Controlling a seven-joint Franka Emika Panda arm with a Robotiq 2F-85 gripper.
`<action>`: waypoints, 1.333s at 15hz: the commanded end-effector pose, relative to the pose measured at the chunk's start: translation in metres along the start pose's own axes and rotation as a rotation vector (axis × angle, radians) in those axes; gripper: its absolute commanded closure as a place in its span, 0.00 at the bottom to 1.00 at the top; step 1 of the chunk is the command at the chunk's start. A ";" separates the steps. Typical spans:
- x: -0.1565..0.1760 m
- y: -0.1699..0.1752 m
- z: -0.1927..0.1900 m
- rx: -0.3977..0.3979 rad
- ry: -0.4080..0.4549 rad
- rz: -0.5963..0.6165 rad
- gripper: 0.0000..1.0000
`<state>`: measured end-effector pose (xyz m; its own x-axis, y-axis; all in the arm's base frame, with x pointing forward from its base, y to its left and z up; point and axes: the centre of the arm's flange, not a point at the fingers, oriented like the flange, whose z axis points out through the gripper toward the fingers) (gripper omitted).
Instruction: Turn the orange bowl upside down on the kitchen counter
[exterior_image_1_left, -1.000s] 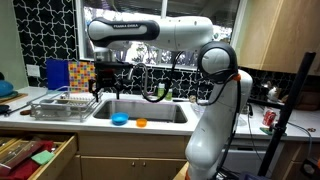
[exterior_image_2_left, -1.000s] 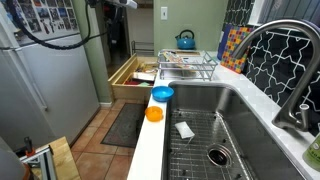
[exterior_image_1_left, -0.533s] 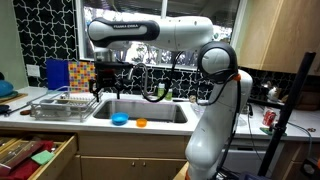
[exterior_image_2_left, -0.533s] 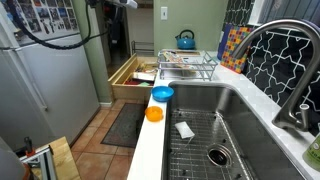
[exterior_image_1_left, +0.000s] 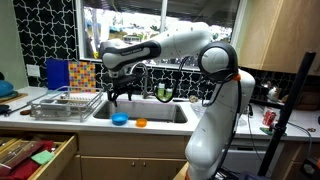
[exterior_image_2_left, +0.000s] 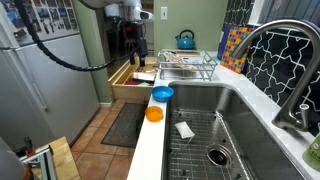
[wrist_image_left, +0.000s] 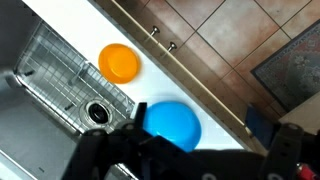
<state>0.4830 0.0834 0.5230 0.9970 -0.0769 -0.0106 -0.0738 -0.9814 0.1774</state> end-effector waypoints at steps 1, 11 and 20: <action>-0.016 0.045 0.041 0.082 0.067 -0.138 0.00; -0.024 0.111 0.077 0.126 -0.059 -0.294 0.00; -0.024 0.120 0.122 -0.117 0.073 -0.562 0.00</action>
<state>0.4579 -0.0380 0.4558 0.9338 0.3522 -0.0626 0.3573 -0.9104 0.2086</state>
